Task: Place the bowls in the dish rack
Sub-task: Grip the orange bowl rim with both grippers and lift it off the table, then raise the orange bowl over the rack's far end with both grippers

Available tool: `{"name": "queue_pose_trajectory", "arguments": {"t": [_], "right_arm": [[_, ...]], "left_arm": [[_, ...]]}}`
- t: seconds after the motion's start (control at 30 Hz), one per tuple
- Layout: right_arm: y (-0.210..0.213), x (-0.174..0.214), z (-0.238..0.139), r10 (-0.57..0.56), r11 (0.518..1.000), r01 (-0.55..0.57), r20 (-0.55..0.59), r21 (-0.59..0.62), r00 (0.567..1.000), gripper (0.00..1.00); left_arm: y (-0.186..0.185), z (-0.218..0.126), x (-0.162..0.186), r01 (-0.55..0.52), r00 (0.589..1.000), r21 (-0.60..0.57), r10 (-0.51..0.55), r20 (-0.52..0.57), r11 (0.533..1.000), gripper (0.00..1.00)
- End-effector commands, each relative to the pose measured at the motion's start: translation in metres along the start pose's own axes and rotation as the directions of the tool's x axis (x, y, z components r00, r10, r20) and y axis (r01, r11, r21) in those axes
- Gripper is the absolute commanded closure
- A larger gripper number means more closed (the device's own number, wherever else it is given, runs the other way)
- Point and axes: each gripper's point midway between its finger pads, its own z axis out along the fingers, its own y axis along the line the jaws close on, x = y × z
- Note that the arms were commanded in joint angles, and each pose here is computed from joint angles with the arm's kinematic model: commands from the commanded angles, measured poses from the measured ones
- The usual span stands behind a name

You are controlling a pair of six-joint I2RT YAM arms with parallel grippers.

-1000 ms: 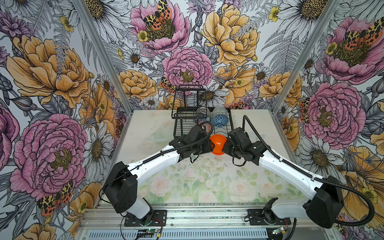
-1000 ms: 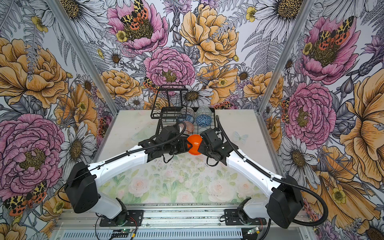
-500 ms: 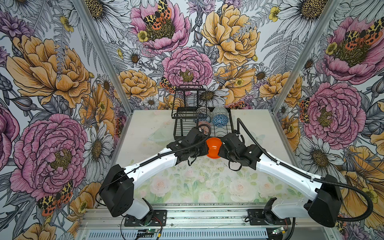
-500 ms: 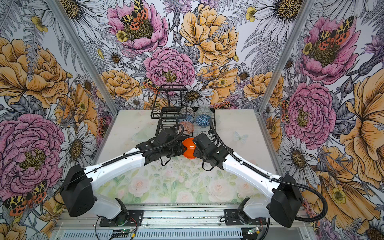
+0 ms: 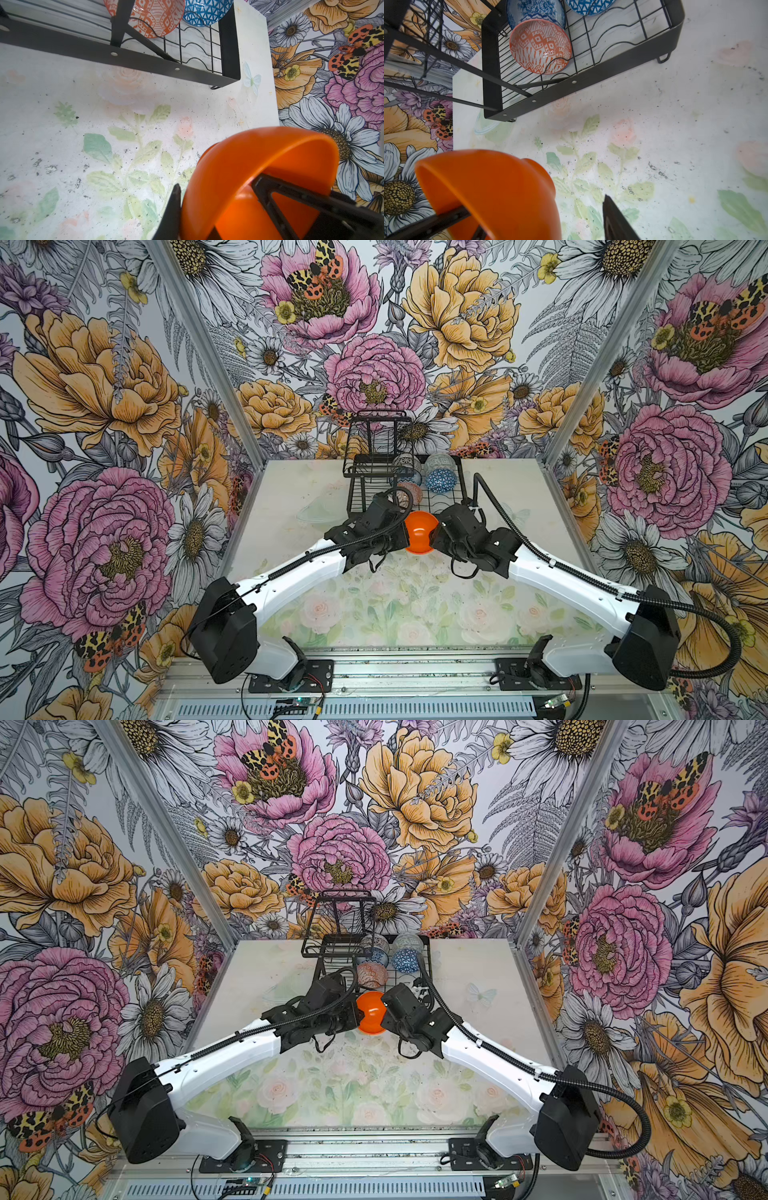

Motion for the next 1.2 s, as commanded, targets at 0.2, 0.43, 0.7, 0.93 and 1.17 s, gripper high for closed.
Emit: {"name": "queue_pose_trajectory", "arguments": {"t": [0.2,0.43,0.7,0.93,1.17], "right_arm": [[-0.020,-0.018,-0.015,0.190,0.982,-0.189,0.089,-0.024,0.978,0.01],[-0.011,-0.038,-0.031,0.386,0.912,-0.351,0.154,-0.212,0.909,0.01],[0.050,-0.078,-0.066,0.342,0.892,-0.249,0.203,-0.377,0.917,0.01],[0.091,-0.109,-0.093,0.344,0.877,-0.221,0.236,-0.426,0.909,0.01],[0.154,-0.132,-0.107,0.347,0.824,-0.208,0.178,-0.528,0.921,0.01]], "left_arm": [[-0.002,-0.033,-0.042,0.003,0.982,-0.002,-0.002,0.188,1.000,1.00],[-0.006,-0.054,-0.066,0.001,0.950,0.036,-0.012,0.313,0.999,1.00],[-0.008,-0.075,-0.102,0.010,0.873,0.039,-0.028,0.487,0.999,1.00],[-0.001,-0.106,-0.144,0.052,0.772,-0.015,-0.030,0.635,0.999,1.00],[0.004,-0.156,-0.184,0.078,0.562,-0.080,0.023,0.827,0.994,1.00]]}}
